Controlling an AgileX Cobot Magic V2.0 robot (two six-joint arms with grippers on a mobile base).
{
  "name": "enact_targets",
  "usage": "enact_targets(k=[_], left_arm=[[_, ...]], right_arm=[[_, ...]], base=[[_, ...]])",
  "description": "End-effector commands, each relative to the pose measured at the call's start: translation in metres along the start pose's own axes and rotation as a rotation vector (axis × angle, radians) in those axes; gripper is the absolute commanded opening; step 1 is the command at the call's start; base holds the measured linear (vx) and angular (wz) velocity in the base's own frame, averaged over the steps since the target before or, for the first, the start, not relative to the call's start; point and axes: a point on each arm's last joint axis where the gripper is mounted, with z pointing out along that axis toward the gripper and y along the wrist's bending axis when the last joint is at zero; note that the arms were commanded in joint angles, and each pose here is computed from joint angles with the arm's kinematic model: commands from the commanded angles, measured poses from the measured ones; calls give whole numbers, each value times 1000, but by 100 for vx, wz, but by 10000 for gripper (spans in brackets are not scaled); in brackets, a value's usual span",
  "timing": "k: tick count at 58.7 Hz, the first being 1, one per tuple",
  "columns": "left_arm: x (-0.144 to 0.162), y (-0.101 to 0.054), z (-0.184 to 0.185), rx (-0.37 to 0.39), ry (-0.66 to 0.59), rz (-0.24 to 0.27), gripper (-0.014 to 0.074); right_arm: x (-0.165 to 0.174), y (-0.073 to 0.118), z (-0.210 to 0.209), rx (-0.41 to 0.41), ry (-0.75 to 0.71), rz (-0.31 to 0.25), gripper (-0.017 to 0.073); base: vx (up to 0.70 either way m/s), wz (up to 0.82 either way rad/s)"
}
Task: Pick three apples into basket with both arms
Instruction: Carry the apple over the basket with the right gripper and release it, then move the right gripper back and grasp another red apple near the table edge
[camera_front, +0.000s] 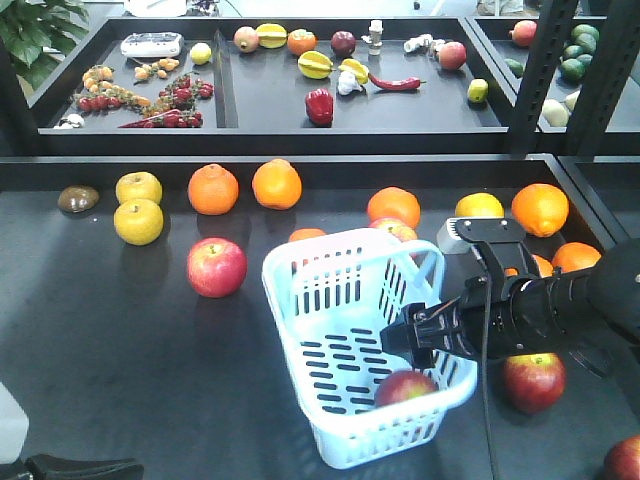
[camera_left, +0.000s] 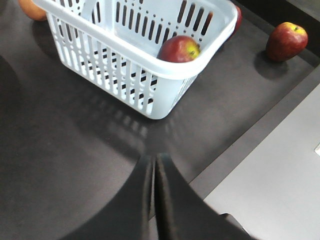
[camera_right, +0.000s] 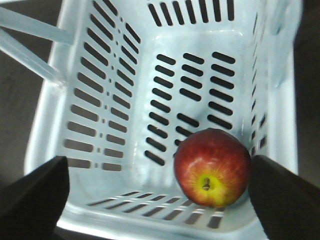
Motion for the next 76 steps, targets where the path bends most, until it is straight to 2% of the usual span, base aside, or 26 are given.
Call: enact_targets(k=[1, 5, 9, 14, 19, 22, 27, 30, 31, 32, 35, 36, 40, 45, 50, 55, 61, 65, 68, 72, 76], left_arm=[[-14, -2, -4, 11, -96, -18, -6], [-14, -2, -4, 11, -96, -18, -6], [-14, -2, -4, 11, -97, -18, -6], [-14, -2, -4, 11, -97, -18, -6], [-14, -2, -4, 11, -97, -18, -6], [-14, -2, -4, 11, -97, -18, -6], [-14, -2, -4, 11, -97, -18, -6], [-14, -2, -4, 11, -97, -18, -6], [-14, -2, -4, 11, -97, -18, -6], [-14, -2, -4, 11, -97, -18, -6], [-14, -2, -4, 11, -97, -18, -6], [-14, -2, -4, 11, -97, -18, -6], [-14, -2, -4, 11, -97, -18, -6], [-14, -2, -4, 11, -97, -18, -6], [-14, -2, -4, 11, -97, -18, -6], [-14, -2, -4, 11, -95, -18, -6], [-14, -2, -4, 11, -95, -18, -6], [-14, -2, -4, 11, -97, -18, -6], [-14, -2, -4, 11, -97, -18, -6], [-14, -2, -4, 11, -97, -18, -6], [-14, -2, -4, 11, -97, -18, -6]], right_arm=[[-13, 7, -18, -13, -81, -16, 655], [-13, 10, -27, -21, -96, -29, 580], [-12, 15, -40, -25, -109, -50, 456], [-9, 18, -56, 5, -125, -87, 230], [-5, 17, -71, 70, -121, -112, -1], [-2, 15, -78, 119, -113, -111, -15], [1, 6, -86, 238, -102, -102, -8], [2, 0, -89, 311, -101, -61, -6], [2, -3, -90, 342, -96, -67, -4], [2, -5, -90, 361, -98, -43, -3], [2, -11, -91, 432, -95, -28, 10], [2, -12, -92, 445, -100, -10, 16], [0, -16, -91, 485, -85, -8, 55], [-10, -18, -88, 496, -43, -2, 143], [-24, -22, -84, 517, 10, 19, 289], [-42, -36, -83, 546, 52, 88, 449], [-52, -67, -78, 587, 146, 186, 615], [-54, -86, -71, 552, 204, 250, 687], [-54, -99, -65, 494, 227, 299, 721], [-50, -113, -51, 429, 263, 329, 728], [-46, -125, -37, 404, 306, 342, 722]], base=[[0, 0], [0, 0], [0, 0], [0, 0], [0, 0], [0, 0], [0, 0], [0, 0], [0, 0], [0, 0], [0, 0], [0, 0], [0, 0], [0, 0], [0, 0], [0, 0], [0, 0], [0, 0], [0, 0], [0, 0], [0, 0]])
